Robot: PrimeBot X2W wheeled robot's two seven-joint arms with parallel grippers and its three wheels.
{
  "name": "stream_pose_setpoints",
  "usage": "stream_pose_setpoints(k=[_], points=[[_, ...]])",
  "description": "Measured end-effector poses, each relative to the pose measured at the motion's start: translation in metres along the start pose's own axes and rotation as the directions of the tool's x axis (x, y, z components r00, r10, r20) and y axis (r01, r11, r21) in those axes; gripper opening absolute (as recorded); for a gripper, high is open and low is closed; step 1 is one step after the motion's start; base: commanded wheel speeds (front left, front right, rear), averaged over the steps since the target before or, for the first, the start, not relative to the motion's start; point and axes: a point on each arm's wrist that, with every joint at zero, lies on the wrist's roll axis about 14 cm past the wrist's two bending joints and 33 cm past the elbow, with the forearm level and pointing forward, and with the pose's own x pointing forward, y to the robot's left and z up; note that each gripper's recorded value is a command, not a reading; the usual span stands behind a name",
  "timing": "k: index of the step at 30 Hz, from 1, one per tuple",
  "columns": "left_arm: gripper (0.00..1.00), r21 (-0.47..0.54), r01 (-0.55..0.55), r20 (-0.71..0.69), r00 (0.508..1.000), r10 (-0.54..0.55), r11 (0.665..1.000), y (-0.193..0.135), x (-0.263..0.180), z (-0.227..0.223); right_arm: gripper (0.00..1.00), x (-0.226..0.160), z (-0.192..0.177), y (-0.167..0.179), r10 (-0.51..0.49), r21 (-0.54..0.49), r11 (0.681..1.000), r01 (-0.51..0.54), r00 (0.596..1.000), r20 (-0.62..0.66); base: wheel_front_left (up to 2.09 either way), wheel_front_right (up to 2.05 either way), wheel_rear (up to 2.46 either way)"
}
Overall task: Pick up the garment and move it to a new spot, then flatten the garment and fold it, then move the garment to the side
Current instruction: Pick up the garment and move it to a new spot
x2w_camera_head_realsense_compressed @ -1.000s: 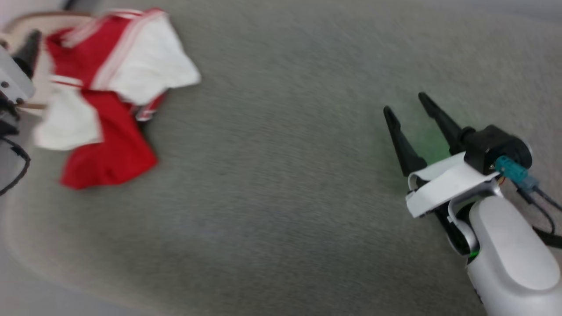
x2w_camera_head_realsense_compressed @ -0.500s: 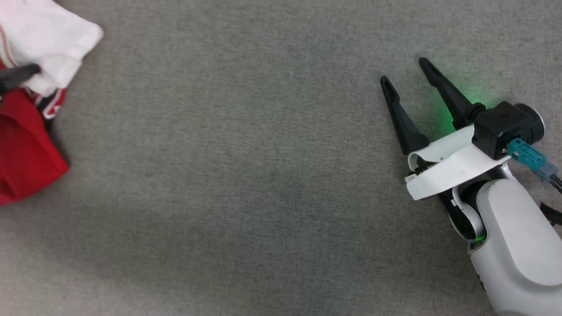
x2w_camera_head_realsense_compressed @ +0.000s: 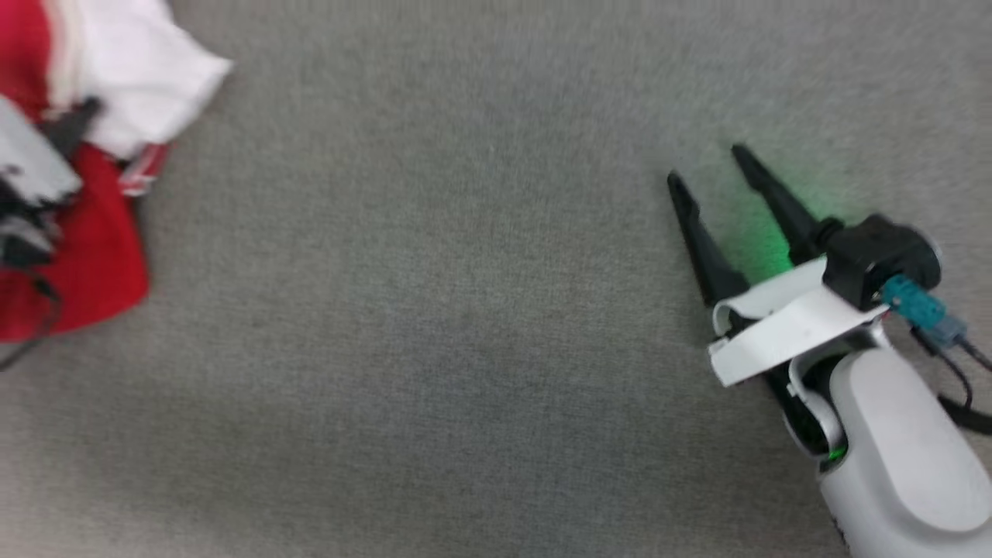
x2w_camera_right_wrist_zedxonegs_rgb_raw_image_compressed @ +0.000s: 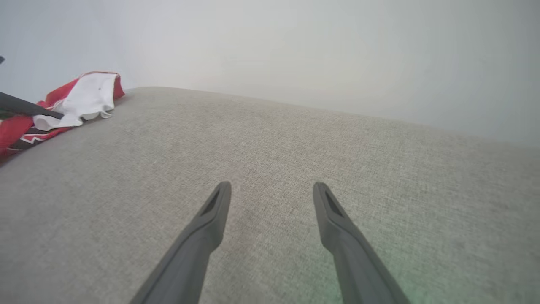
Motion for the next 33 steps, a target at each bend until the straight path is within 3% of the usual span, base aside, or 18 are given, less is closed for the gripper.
stream_pose_setpoints(k=[6,12,15,20,22,25,29,33], points=[[0.00,0.079,0.135,0.187,0.971,-0.147,0.988,-0.049,-0.056,0.060,1.00,-0.017,0.033,0.006,-0.027,0.024,0.999,0.025,0.997,0.075,0.00,0.00,0.00],[0.00,0.280,0.289,0.185,0.919,-0.347,0.915,-0.132,-0.105,0.071,1.00,-0.041,0.059,0.009,-0.069,0.062,0.996,0.061,0.988,0.138,0.00,0.00,0.00],[0.00,0.402,0.357,0.125,0.891,-0.437,0.843,-0.178,-0.125,0.061,1.00,-0.056,0.071,0.003,-0.109,0.080,0.992,0.096,0.979,0.175,0.00,0.00,0.00],[0.00,0.502,0.550,-0.060,0.792,-0.608,0.667,-0.268,-0.150,0.019,1.00,-0.088,0.089,-0.030,-0.232,0.102,0.971,0.214,0.946,0.228,0.00,0.00,0.00],[0.00,0.537,0.605,-0.138,0.751,-0.646,0.588,-0.296,-0.158,0.000,1.00,-0.104,0.095,-0.048,-0.293,0.110,0.956,0.274,0.923,0.249,0.00,0.00,0.00],[0.00,0.565,0.655,-0.223,0.706,-0.672,0.501,-0.325,-0.159,-0.023,1.00,-0.129,0.103,-0.075,-0.384,0.125,0.923,0.363,0.881,0.275,0.00,0.00,0.00],[0.00,0.544,0.726,-0.364,0.656,-0.662,0.420,-0.352,-0.144,-0.073,1.00,-0.161,0.107,-0.106,-0.493,0.152,0.870,0.469,0.818,0.296,0.00,0.00,0.00],[0.00,0.495,0.774,-0.484,0.623,-0.615,0.395,-0.362,-0.120,-0.125,1.00,-0.187,0.103,-0.125,-0.572,0.171,0.819,0.547,0.766,0.293,0.00,0.00,0.00]])
